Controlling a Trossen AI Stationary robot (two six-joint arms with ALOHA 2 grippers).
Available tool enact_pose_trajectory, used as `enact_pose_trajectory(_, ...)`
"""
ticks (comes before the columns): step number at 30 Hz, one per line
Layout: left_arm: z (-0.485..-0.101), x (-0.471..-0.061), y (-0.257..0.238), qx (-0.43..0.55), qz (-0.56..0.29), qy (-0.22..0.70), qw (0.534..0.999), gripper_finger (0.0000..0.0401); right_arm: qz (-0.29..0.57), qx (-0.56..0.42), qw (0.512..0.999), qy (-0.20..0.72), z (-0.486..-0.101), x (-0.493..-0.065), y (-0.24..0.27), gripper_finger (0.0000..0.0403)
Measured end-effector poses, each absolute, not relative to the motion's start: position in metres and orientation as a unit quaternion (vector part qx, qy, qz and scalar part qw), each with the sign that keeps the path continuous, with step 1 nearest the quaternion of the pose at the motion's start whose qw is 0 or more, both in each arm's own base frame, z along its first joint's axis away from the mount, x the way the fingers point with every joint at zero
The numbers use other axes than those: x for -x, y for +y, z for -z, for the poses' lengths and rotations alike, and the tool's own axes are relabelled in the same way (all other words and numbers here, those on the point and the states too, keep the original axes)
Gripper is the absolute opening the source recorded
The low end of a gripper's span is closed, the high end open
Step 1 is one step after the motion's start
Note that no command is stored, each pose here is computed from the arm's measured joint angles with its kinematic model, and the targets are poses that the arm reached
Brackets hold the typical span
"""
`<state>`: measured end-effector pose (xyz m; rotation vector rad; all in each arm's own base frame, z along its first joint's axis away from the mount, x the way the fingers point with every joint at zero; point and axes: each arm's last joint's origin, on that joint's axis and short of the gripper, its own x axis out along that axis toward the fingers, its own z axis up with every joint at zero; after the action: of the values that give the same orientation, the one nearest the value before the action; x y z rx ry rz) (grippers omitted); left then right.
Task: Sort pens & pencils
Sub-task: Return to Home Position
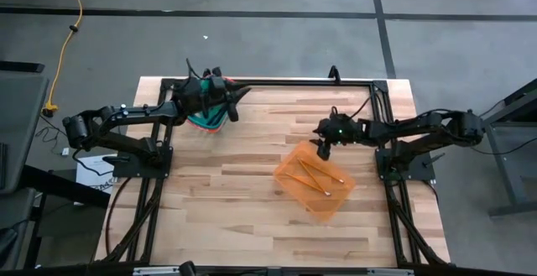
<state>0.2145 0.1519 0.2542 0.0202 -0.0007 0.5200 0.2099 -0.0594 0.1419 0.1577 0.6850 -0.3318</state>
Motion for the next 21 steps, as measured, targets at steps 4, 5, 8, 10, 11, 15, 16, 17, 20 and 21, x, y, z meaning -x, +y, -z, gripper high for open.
enact_pose_trajectory(4, -0.265, -0.213, 0.154, -0.055, -0.305, -0.047, 0.95, 0.0067, 0.189, -0.056, 0.925, 0.325, -0.146, -0.205, -0.072, 0.0183)
enact_pose_trajectory(5, -0.267, -0.212, 0.155, -0.071, -0.32, -0.05, 0.943, 0.0067, 0.198, -0.059, 0.925, 0.319, -0.148, -0.204, -0.076, 0.0183)
enact_pose_trajectory(8, -0.271, -0.208, 0.158, -0.121, -0.364, -0.052, 0.922, 0.0067, 0.229, -0.06, 0.927, 0.291, -0.158, -0.197, -0.088, 0.0183)
enact_pose_trajectory(10, -0.274, -0.205, 0.161, -0.148, -0.376, -0.056, 0.913, 0.0067, 0.251, -0.046, 0.932, 0.257, -0.169, -0.193, -0.096, 0.0183)
enact_pose_trajectory(11, -0.275, -0.203, 0.163, -0.161, -0.377, -0.056, 0.911, 0.0067, 0.258, -0.033, 0.936, 0.237, -0.175, -0.191, -0.1, 0.0183)
enact_pose_trajectory(15, -0.281, -0.195, 0.171, -0.208, -0.376, -0.068, 0.9, 0.0067, 0.28, 0.039, 0.951, 0.126, -0.203, -0.189, -0.111, 0.0183)
enact_pose_trajectory(16, -0.283, -0.193, 0.172, -0.214, -0.377, -0.08, 0.897, 0.0067, 0.283, 0.047, 0.953, 0.099, -0.21, -0.189, -0.113, 0.0183)
enact_pose_trajectory(17, -0.286, -0.19, 0.174, -0.214, -0.38, -0.096, 0.895, 0.0067, 0.286, 0.051, 0.954, 0.077, -0.218, -0.188, -0.115, 0.0183)
enact_pose_trajectory(20, -0.294, -0.183, 0.176, -0.175, -0.394, -0.156, 0.889, 0.0067, 0.308, 0.019, 0.951, 0.023, -0.24, -0.187, -0.124, 0.0183)
enact_pose_trajectory(21, -0.296, -0.181, 0.178, -0.151, -0.401, -0.178, 0.886, 0.0067, 0.314, -0.011, 0.949, 0.006, -0.248, -0.188, -0.128, 0.0183)
